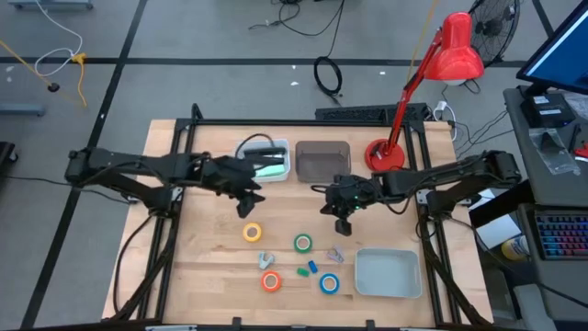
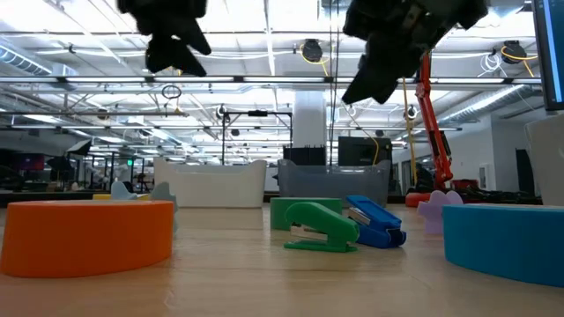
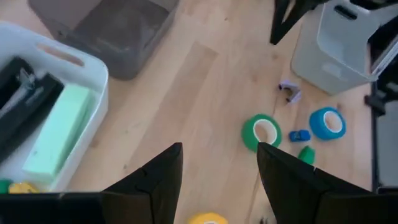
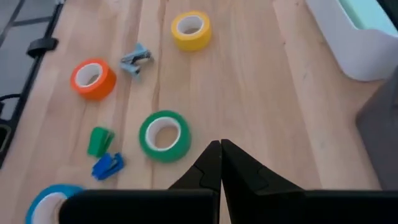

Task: Pick and place Stapler, Stapler remover, tape
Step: Put the small blue stapler into the white bin

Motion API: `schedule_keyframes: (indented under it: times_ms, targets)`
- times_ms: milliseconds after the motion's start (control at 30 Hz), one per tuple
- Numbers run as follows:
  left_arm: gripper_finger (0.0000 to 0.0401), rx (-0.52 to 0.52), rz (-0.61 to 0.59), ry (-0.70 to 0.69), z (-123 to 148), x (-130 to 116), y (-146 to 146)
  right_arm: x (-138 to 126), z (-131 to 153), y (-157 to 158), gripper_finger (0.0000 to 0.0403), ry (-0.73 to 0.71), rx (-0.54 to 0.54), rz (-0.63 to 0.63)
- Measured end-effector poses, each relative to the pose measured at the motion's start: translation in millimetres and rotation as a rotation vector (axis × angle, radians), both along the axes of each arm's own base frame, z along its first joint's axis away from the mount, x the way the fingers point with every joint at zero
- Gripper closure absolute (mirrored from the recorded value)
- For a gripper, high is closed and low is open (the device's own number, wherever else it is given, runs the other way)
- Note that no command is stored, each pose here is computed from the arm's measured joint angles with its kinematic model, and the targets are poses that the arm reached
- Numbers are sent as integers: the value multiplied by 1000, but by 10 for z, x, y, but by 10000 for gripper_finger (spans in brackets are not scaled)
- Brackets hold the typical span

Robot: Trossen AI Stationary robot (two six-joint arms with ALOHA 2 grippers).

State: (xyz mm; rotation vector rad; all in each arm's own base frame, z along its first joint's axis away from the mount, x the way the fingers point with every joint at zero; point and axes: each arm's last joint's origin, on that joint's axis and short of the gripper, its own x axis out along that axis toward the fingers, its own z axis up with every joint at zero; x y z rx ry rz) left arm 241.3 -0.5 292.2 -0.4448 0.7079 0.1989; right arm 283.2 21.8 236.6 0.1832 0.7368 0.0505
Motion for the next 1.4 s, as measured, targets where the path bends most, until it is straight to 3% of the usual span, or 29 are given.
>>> schedule_keyframes:
  times_ms: [200, 400, 667, 1033, 1233, 1400]
  targets:
    - [192, 3, 80, -136, -131, -372, -57, -104, 73, 172, 403, 15, 60, 10]
    - [192, 39, 91, -162, -264, -711, -108, -127, 83, 460, 403, 17, 176, 113]
    - [192, 23, 96, -202, -518, -1013, -131, -9, 33, 770, 383, -39, 319, 107]
    - [192, 3, 49, -216, -596, -1203, -157, 299, -265, 966, 302, 37, 515, 35]
    - [192, -2, -4, -205, -603, -1219, -186, 486, -248, 1057, 295, 81, 527, 13]
    - [192, 13, -29, -193, -612, -1227, -201, 593, -370, 1141, 297, 270, 461, -25]
